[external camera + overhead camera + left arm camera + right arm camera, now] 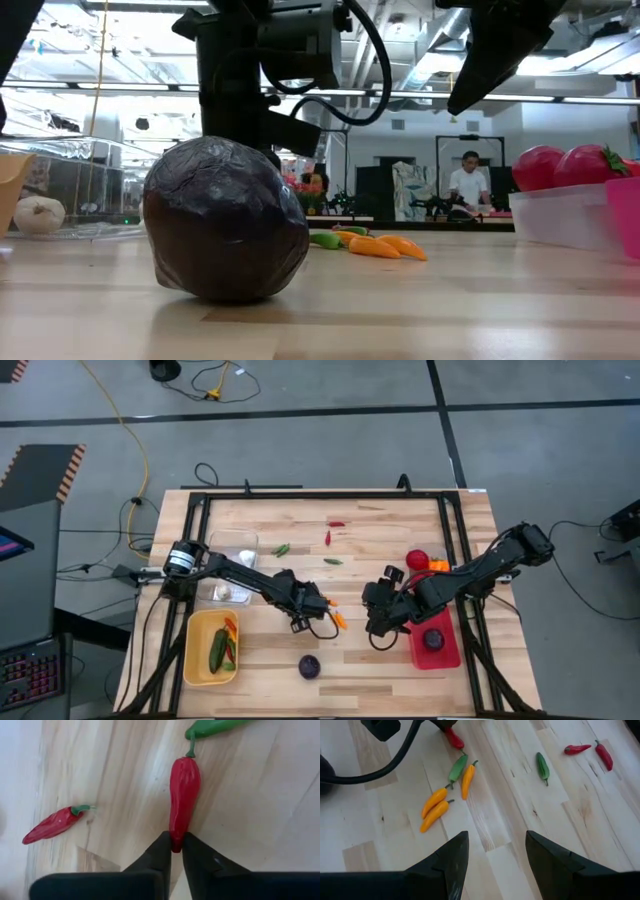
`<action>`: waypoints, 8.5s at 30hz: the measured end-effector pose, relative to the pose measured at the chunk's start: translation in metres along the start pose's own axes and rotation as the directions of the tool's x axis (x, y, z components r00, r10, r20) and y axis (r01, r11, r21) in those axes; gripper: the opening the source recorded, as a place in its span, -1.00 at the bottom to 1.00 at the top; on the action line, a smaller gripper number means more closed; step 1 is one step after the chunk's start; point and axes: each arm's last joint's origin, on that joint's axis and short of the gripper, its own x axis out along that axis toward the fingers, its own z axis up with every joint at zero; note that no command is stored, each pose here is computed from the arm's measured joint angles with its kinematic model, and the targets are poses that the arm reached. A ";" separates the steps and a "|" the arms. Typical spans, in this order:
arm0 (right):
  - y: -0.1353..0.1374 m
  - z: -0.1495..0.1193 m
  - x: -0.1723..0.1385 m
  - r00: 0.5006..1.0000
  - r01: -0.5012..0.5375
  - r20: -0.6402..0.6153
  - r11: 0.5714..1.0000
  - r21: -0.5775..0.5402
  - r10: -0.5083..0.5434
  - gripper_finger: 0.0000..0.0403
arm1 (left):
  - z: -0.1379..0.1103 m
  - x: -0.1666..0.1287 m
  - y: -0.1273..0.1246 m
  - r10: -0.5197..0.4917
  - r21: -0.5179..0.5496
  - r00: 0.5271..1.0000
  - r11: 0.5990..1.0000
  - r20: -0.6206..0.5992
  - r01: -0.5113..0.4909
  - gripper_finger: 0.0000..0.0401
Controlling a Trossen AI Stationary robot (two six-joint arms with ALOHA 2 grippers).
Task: Sort produce into baskets
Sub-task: Put the red chili pepper into the yellow bin, then put the yellow chili pepper into the yellow bin
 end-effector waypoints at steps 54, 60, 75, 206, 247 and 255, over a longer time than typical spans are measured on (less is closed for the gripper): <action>0.000 0.000 0.000 1.000 -0.004 0.001 1.000 0.002 0.004 0.10 | -0.139 -0.117 -0.050 0.080 0.301 0.855 0.949 -0.512 0.092 -1.00; 0.000 0.000 0.000 1.000 -0.006 0.004 1.000 0.004 0.006 0.10 | -0.162 -0.101 -0.047 0.174 0.297 0.824 0.955 -0.538 -0.007 -1.00; 0.006 0.008 0.000 0.995 -0.069 0.076 0.994 0.085 0.062 0.10 | -0.170 -0.088 -0.040 0.234 0.351 0.799 0.936 -0.555 -0.030 -0.39; 0.068 0.005 0.107 0.964 -0.094 -0.245 0.994 0.050 0.103 -0.86 | -0.113 -0.132 -0.030 -0.239 0.319 0.919 0.938 0.315 0.134 -0.37; 0.095 0.057 0.070 0.877 -0.283 0.262 0.873 -0.398 0.404 -0.78 | -0.073 -0.142 -0.033 -0.472 0.453 0.749 0.853 0.465 0.257 -0.37; 0.095 0.059 0.070 0.867 -0.286 0.282 0.874 -0.393 0.410 -0.78 | -0.073 -0.142 -0.033 -0.473 0.454 0.749 0.853 0.464 0.258 -0.38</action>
